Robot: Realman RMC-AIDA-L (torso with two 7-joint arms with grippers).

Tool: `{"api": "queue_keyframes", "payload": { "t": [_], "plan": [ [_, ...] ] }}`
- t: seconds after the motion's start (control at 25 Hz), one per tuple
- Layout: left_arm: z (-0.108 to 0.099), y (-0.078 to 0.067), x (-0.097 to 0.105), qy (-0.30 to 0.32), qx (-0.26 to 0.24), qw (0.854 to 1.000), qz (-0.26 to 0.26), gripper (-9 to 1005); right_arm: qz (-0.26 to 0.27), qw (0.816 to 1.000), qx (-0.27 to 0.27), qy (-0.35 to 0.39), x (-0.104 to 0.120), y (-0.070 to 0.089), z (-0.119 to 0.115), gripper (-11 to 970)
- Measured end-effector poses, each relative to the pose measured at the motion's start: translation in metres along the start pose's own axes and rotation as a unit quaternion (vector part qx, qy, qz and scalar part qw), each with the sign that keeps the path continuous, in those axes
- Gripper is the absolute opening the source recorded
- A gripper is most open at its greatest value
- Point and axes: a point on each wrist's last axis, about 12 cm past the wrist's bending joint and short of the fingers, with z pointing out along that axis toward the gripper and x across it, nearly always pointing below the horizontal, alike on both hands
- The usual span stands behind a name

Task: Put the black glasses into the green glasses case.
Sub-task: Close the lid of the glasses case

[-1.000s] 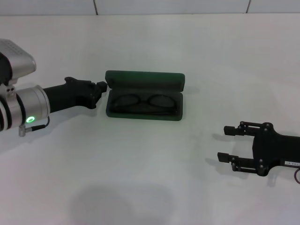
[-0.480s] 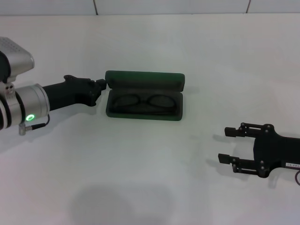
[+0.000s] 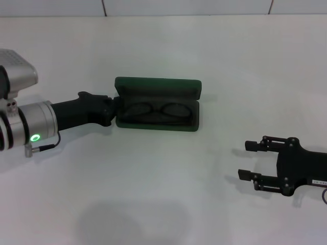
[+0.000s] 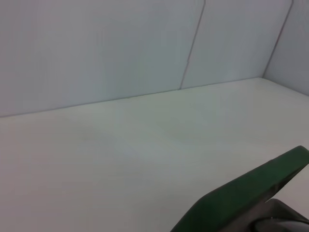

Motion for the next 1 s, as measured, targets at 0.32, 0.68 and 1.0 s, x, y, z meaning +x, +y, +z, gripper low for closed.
{"api": "queue_keyframes", "payload": {
  "t": [0.32,0.68,1.0],
  "plan": [
    [0.011,0.001,-0.004,0.007,-0.021,1.000,0.009,36,-0.002,1.000,-0.004,-0.002,-0.002,0.000,0.002,653],
    [0.017,0.007,-0.011,0.013,-0.043,0.999,0.025,37,-0.004,1.000,-0.005,-0.003,-0.003,-0.001,0.003,653],
    [0.015,0.007,-0.011,0.010,-0.038,0.999,0.019,38,-0.005,1.000,-0.003,-0.002,-0.003,-0.002,0.003,653]
  ]
}}
